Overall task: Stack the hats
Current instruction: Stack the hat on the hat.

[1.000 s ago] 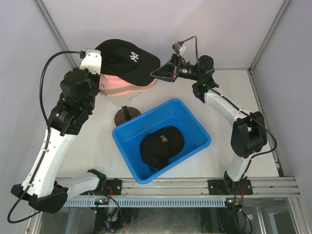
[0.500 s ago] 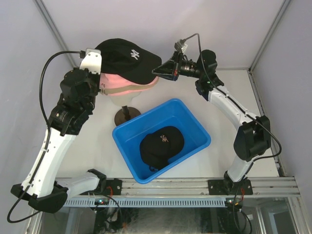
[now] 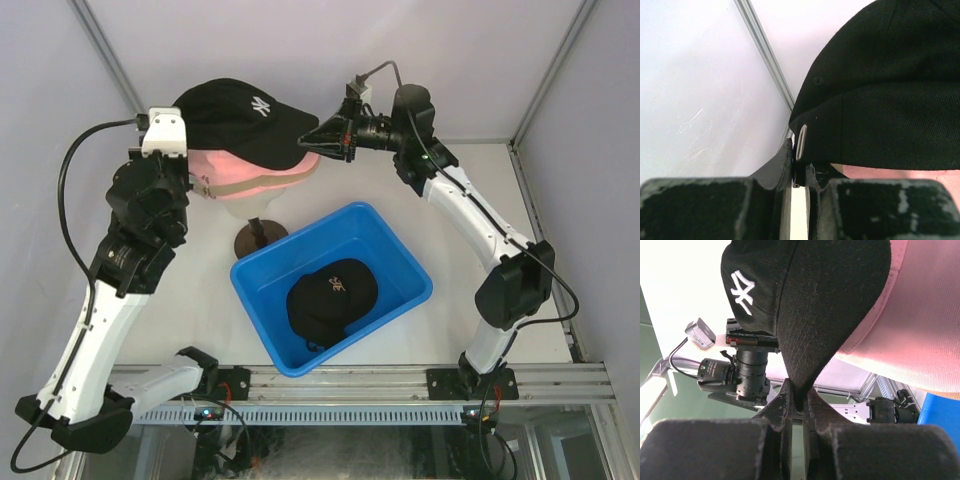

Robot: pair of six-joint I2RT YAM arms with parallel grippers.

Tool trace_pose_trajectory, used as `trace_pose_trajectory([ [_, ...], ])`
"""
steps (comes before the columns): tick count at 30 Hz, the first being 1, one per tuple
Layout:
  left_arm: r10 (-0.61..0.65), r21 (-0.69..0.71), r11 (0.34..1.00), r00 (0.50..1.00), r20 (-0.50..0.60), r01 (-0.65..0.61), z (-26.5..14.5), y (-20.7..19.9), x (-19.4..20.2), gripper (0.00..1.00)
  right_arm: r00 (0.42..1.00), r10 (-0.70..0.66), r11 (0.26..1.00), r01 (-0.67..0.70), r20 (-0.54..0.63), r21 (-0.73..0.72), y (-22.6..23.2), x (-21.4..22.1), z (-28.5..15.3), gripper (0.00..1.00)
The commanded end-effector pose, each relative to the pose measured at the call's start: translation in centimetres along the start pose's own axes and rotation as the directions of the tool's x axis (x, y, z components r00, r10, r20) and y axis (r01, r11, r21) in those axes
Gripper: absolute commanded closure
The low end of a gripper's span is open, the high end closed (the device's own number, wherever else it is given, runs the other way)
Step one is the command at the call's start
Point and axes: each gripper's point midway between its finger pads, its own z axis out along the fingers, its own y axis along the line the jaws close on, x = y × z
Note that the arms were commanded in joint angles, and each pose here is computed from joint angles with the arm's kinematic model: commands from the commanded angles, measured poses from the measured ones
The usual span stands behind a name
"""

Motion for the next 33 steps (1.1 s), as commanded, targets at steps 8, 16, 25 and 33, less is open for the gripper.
trace_pose_trajectory([
  [8,-0.087,-0.265,0.959,0.995,0.044,0.096,-2.3,6.6,-0.2,0.84,0.983,0.107,0.981,-0.128,0.147,0.143,-3.9,-2.8,-1.4,1.00],
  [16,-0.097,-0.268,0.958,0.995,0.037,0.103,-2.3,6.4,0.6,0.72,0.981,0.107,0.980,-0.132,0.164,0.148,-4.4,-2.9,-1.7,1.00],
  [25,-0.114,-0.270,0.955,0.993,0.043,0.122,-2.8,6.7,0.8,0.59,0.982,0.108,0.980,-0.131,0.154,0.147,-4.2,-2.7,-1.5,1.00],
  [33,-0.123,-0.286,0.949,0.992,0.041,0.130,-3.2,7.2,1.1,0.45,0.984,0.107,0.981,-0.128,0.143,0.144,-3.7,-2.3,-1.1,1.00],
])
